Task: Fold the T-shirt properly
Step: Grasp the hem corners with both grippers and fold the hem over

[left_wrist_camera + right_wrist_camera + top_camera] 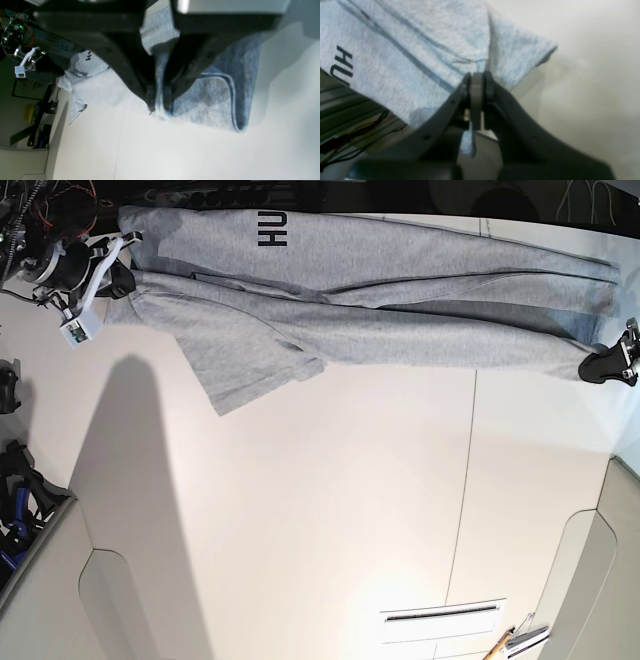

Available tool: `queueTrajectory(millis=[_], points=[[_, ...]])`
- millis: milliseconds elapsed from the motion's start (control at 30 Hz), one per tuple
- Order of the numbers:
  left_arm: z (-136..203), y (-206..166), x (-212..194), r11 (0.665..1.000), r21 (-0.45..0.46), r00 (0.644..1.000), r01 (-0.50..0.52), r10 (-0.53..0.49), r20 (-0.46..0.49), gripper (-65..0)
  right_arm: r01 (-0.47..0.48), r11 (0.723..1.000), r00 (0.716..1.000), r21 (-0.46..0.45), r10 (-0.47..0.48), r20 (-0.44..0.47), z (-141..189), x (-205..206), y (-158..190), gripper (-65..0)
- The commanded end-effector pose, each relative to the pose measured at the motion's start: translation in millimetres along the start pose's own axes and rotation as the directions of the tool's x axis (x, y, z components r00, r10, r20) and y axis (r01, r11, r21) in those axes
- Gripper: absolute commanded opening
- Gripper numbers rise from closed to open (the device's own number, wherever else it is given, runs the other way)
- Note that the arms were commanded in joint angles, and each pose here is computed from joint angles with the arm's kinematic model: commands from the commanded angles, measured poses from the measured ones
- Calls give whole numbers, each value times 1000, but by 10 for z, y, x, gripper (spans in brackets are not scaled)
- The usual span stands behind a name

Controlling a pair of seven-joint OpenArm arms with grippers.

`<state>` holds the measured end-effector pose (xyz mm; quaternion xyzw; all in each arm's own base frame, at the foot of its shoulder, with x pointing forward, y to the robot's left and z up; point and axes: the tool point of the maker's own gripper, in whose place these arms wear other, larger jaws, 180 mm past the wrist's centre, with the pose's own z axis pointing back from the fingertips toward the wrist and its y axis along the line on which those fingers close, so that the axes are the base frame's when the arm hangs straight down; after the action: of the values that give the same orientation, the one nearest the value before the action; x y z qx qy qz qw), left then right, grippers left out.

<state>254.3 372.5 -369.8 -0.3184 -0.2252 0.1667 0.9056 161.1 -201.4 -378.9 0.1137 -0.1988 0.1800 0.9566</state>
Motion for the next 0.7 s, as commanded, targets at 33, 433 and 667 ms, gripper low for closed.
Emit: queueTrajectory(millis=[33,433,667], points=[[140,-43,172,999,6,999,42,-42,34,-650,-16,1000,1000,-15,16,19,52,63,-40,-650],[141,29,124,998,45,999,50,-50,6,-595,-16,1000,1000,-15,16,19,52,64,-39,-650],[143,6,237,998,35,996,48,-50,69,-452,-18,1000,999,-17,18,46,56,120,-43,-383]])
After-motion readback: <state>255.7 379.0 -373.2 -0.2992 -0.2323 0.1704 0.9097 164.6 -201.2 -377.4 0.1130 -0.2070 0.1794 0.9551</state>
